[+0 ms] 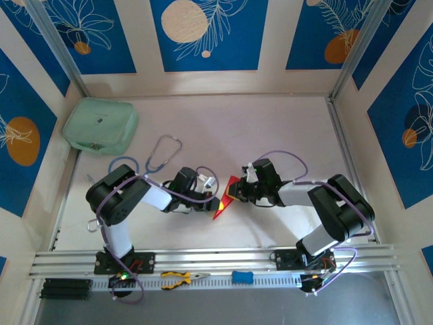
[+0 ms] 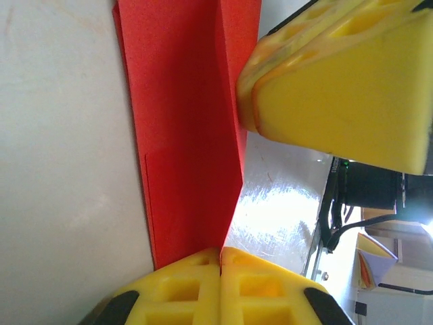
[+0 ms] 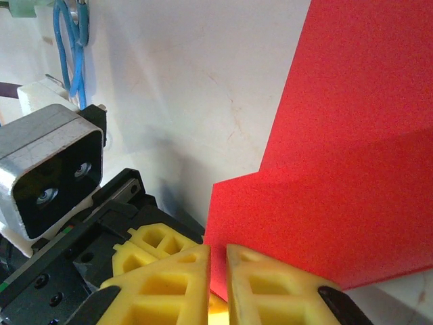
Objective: Fold a paper plane with a square sheet of paper (pick it up from the middle)
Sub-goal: Perform the fifth fold on the wing at the bottom-center of the table.
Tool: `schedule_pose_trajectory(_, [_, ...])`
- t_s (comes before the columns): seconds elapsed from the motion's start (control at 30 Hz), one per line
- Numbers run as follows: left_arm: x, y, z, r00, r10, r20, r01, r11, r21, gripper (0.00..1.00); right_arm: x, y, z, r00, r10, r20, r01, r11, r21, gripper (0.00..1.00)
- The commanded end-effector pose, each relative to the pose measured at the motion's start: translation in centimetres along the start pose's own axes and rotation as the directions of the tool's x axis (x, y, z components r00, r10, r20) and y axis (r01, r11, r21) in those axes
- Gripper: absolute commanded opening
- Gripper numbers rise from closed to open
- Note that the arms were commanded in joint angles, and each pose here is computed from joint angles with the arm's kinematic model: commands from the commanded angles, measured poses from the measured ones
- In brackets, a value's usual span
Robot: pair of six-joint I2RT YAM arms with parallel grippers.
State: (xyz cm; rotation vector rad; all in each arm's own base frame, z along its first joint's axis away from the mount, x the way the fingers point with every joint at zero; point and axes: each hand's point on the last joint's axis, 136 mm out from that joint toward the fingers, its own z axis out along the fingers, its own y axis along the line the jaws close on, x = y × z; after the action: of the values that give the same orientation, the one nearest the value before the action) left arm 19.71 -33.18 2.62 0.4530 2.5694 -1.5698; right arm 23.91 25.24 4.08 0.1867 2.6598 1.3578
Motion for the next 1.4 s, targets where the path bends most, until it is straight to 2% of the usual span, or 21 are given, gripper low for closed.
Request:
schedule_pose_trajectory(0.0, [1.9,3.4,-0.3,0.995,-0.098,-0.026,0.095,0.990,-0.100,0.00,-0.3,0.6,0.2,1.000,-0.018,-0.012,0.018,1.000,-0.023,0.16])
schedule_pose_trajectory(0.77, [3.1,5.6,-0.3,0.981,-0.185,-0.057,0.172,0.967,-0.186,0.00,-0.4,-1.3,1.2,0.998,0.039,-0.040,-0.039,0.999,0.009,0.15])
schedule_pose_trajectory(1.17, [3.2,6.2,-0.6,0.979,-0.198,-0.053,0.183,0.962,-0.205,0.00,0.1,-3.7,1.8,0.990,0.118,-0.074,-0.110,0.989,0.104,0.15])
schedule_pose_trajectory(1.2, [3.1,5.9,-0.6,0.981,-0.189,-0.052,0.175,0.964,-0.198,0.01,0.1,-3.9,1.8,0.989,0.122,-0.078,-0.113,0.987,0.113,0.15])
schedule_pose_trajectory(1.3, [2.7,4.3,-0.9,0.986,-0.157,-0.056,0.147,0.977,-0.152,0.13,0.3,-4.3,1.8,0.988,0.135,-0.082,-0.123,0.983,0.138,0.14])
schedule_pose_trajectory(1.37, [2.7,3.4,-1.1,0.987,-0.145,-0.065,0.136,0.983,-0.126,0.14,0.5,-4.6,1.8,0.986,0.143,-0.084,-0.129,0.980,0.150,0.14])
